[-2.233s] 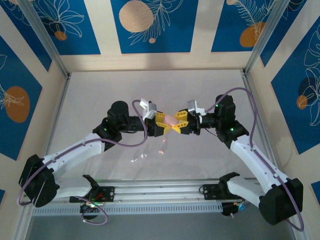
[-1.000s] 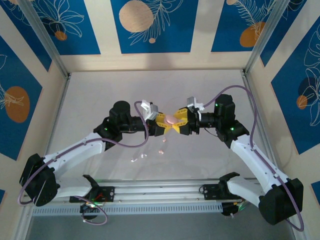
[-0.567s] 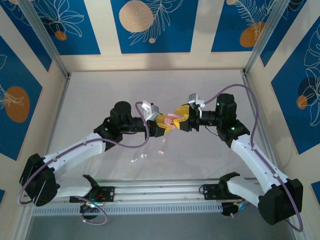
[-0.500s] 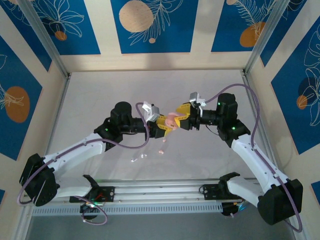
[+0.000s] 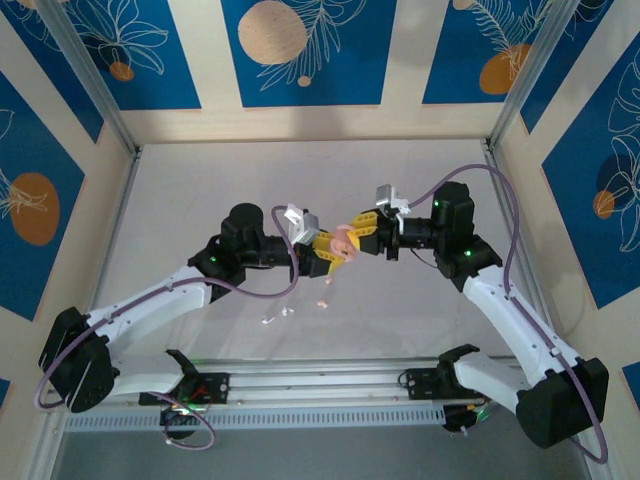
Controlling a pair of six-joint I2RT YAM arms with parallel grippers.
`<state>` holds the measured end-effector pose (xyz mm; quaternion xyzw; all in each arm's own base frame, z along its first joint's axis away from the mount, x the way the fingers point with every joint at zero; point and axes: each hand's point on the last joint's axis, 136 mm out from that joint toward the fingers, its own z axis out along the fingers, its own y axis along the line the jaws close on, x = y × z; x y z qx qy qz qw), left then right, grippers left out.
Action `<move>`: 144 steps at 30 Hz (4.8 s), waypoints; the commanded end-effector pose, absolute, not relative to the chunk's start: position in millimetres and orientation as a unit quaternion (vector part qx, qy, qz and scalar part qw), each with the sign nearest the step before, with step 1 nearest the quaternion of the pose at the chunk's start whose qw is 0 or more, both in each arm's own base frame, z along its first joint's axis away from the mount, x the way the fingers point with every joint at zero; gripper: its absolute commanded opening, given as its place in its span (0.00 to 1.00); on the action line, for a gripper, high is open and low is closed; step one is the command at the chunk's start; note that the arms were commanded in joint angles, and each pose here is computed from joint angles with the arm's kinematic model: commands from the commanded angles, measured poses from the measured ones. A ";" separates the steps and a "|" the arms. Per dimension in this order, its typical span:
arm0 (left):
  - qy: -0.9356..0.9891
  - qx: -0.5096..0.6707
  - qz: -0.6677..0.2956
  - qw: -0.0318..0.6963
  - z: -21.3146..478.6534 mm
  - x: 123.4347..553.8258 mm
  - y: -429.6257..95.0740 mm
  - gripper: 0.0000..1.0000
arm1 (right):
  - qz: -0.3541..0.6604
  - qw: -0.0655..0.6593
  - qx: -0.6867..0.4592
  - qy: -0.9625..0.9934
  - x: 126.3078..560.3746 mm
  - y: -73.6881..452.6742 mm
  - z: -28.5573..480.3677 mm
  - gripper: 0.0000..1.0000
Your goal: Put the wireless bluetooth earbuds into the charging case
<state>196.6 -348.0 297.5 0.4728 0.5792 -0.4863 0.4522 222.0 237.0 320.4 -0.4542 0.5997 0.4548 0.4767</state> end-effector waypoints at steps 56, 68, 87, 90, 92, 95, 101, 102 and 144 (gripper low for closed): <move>0.580 0.459 -0.492 0.458 308.6 201.3 -358.6 0.46 | 0.370 0.472 -0.515 0.612 223.6 244.2 313.8 0.07; 0.579 0.461 -0.486 0.464 308.8 202.0 -358.2 0.27 | 0.368 0.471 -0.518 0.612 222.6 244.3 312.0 0.11; 0.598 0.367 -0.462 0.543 312.0 236.2 -332.6 0.22 | 0.429 0.478 -0.274 0.716 251.0 201.1 375.6 0.58; 0.601 0.343 -0.457 0.559 313.8 243.4 -325.0 0.22 | 0.405 0.452 -0.178 0.775 273.3 181.5 354.9 0.60; 0.606 0.321 -0.447 0.575 316.1 250.2 -317.5 0.22 | 0.389 0.414 -0.112 0.815 287.7 167.4 328.9 0.55; 0.621 0.290 -0.413 0.600 317.9 260.7 -303.0 0.21 | 0.376 0.328 -0.001 0.867 303.2 148.2 275.2 0.51; 0.627 0.273 -0.360 0.635 326.3 261.7 -278.5 0.20 | 0.424 0.151 0.049 0.892 298.5 170.4 193.3 0.45; 0.624 0.272 -0.357 0.639 329.0 260.2 -276.2 0.20 | 0.417 0.128 0.049 0.898 296.7 176.0 179.4 0.43; 0.598 0.260 -0.334 0.681 358.4 246.4 -251.2 0.22 | 0.214 -0.030 -0.105 0.971 275.8 272.1 37.1 0.38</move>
